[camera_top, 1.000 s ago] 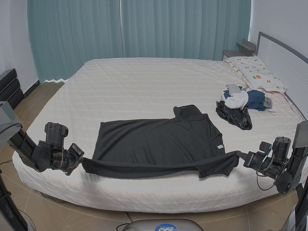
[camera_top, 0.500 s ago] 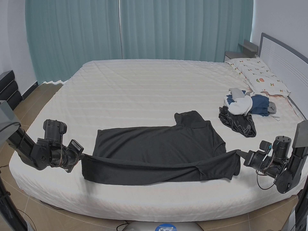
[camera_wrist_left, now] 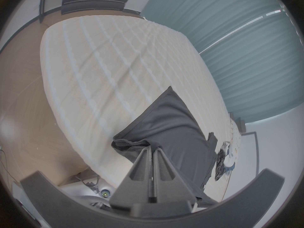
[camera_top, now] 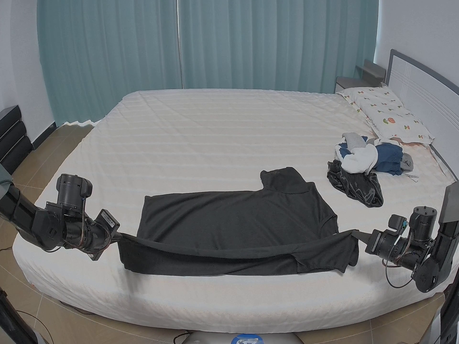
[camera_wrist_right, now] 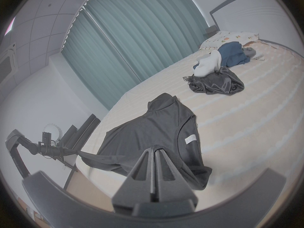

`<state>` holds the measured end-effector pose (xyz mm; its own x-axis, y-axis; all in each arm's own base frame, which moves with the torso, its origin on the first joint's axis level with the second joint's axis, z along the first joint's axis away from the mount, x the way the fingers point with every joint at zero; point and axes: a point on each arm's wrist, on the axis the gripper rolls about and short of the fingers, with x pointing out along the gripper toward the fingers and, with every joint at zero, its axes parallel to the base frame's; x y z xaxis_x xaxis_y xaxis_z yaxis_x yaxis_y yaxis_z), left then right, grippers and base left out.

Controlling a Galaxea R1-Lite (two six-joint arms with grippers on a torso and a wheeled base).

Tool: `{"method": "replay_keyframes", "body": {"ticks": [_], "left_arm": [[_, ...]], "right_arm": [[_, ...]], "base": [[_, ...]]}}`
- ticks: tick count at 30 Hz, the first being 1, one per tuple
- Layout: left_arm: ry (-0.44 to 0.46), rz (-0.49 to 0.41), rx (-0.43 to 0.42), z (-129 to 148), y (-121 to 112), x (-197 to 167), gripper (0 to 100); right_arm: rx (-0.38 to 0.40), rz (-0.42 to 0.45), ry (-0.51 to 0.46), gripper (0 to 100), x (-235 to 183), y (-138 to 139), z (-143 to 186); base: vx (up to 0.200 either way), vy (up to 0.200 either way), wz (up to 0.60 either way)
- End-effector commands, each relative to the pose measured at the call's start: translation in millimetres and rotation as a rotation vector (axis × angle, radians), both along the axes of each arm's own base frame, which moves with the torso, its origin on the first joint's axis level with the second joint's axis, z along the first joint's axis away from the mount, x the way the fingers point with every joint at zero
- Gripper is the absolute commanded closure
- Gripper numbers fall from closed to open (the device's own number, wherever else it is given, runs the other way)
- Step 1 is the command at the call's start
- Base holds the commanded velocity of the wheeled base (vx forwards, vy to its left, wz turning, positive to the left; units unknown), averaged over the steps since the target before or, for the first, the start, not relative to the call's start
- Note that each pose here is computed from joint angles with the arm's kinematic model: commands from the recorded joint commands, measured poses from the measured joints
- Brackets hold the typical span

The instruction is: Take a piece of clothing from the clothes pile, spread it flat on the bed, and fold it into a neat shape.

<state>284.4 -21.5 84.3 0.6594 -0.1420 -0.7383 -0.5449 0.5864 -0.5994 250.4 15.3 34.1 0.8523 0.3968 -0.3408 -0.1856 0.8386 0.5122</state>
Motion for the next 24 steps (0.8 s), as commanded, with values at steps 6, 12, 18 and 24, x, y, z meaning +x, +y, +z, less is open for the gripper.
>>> {"method": "replay_keyframes", "body": {"ticks": [6, 12, 18, 24], "left_arm": [[0.022, -0.038, 0.025, 5.3, -0.6, -4.9, 100], [0.129, -0.086, 0.078, 4.7, -0.5, -9.5, 100], [0.197, -0.127, 0.112, -5.5, -0.6, -13.0, 100], [0.239, -0.135, 0.118, -17.2, -1.5, -10.4, 100]], "right_arm": [[0.013, 0.005, 0.02, 100, -26.2, -4.3, 8.8], [0.014, 0.008, 0.03, 100, -39.2, -4.6, 12.4], [0.014, -0.003, 0.052, 100, -42.9, -8.3, 13.4], [-0.017, 0.014, 0.153, 100, -55.3, -8.4, 11.2]], "base": [[0.0, 0.0, 0.0], [0.0, 0.0, 0.0], [0.0, 0.0, 0.0], [0.0, 0.0, 0.0]]}}
